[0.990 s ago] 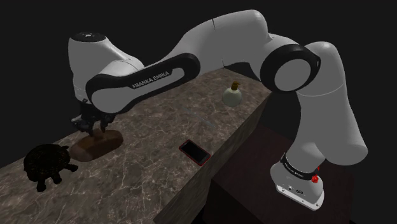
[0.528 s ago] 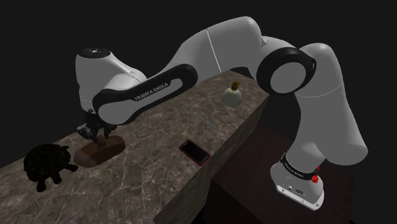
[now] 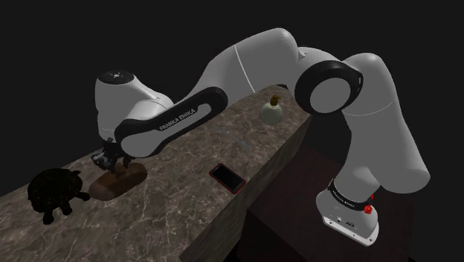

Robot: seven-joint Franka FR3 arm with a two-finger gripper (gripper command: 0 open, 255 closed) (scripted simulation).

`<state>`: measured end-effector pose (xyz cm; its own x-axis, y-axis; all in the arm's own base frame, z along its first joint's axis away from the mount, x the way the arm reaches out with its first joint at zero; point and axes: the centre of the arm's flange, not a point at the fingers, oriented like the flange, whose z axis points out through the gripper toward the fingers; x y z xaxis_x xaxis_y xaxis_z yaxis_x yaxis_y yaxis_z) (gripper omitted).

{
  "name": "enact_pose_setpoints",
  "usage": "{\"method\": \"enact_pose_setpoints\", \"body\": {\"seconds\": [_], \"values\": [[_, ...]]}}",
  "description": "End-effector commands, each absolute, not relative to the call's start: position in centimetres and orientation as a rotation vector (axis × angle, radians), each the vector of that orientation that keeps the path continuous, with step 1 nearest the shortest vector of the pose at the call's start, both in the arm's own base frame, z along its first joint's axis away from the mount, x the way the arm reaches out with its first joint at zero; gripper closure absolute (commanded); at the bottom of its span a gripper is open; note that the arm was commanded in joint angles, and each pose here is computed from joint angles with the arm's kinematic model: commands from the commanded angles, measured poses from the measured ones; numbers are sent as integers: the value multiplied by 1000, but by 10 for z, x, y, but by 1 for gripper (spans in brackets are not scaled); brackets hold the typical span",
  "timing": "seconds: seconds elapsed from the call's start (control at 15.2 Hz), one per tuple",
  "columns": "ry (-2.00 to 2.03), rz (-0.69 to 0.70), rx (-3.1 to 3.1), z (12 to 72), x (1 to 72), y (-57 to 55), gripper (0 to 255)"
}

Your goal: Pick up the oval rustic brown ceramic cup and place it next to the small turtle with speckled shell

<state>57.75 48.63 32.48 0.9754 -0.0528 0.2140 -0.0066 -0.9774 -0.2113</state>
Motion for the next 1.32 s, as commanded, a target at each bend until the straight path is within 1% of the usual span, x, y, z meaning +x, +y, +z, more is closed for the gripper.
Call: {"method": "enact_pose_setpoints", "body": {"seconds": [0.0,0.59,1.12,1.19,1.25], "values": [[47,-305,-2928,304,578,484,255],[47,-305,-2928,257,578,484,255],[47,-305,-2928,257,578,484,255],[47,-306,-2929,260,586,496,0],[42,-299,-2924,263,588,478,0]]}}
